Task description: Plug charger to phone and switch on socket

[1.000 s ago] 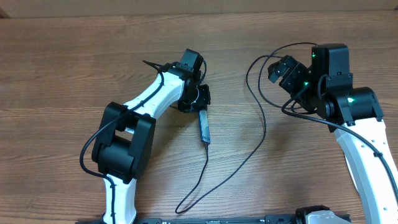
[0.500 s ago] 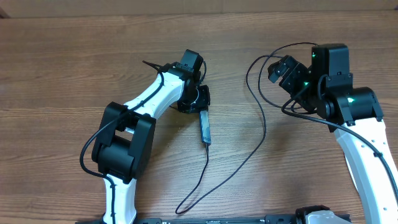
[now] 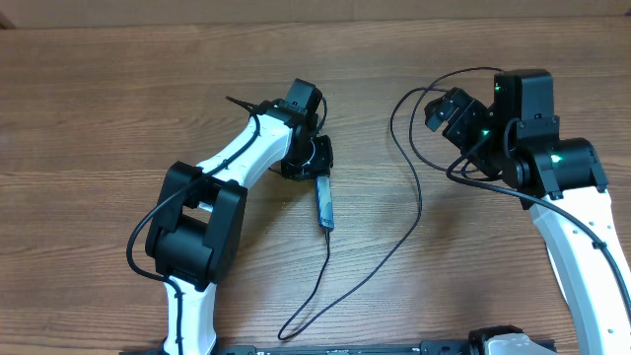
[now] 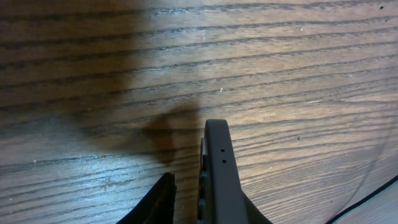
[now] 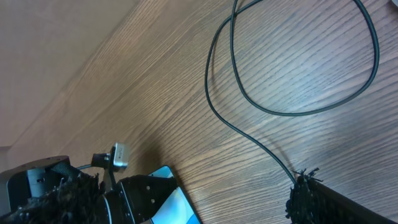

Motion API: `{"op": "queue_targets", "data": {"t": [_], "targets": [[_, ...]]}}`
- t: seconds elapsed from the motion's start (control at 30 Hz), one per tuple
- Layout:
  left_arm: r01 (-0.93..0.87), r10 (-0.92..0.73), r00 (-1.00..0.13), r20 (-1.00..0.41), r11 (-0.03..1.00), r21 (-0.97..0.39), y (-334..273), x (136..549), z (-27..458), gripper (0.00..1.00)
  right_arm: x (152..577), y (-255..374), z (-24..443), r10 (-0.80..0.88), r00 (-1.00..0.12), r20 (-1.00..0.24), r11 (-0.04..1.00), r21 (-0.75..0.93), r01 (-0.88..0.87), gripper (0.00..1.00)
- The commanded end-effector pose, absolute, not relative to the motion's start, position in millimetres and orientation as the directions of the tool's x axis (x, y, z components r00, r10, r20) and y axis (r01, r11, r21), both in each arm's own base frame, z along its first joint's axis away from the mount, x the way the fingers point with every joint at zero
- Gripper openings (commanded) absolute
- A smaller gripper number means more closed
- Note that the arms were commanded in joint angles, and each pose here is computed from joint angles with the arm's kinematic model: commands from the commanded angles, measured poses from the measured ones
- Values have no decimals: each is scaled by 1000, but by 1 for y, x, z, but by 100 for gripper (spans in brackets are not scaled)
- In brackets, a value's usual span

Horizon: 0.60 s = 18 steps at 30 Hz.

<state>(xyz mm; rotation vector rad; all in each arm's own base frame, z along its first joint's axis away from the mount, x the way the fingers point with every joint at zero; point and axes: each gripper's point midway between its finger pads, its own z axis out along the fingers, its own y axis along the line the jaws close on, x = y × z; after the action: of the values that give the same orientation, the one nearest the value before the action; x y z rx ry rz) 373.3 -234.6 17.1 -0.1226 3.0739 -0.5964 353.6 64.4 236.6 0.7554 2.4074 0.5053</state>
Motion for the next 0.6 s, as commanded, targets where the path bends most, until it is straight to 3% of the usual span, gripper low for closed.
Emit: {"op": "queue_targets", "data": {"t": [0.0, 0.57], "targets": [[-74, -72, -997, 20, 925, -372, -237, 369, 14, 25, 356, 64, 240, 606, -681, -411, 776, 496, 391, 100], [-74, -72, -997, 20, 925, -372, -237, 369, 14, 27, 356, 64, 240, 606, -681, -411, 776, 495, 391, 99]]}}
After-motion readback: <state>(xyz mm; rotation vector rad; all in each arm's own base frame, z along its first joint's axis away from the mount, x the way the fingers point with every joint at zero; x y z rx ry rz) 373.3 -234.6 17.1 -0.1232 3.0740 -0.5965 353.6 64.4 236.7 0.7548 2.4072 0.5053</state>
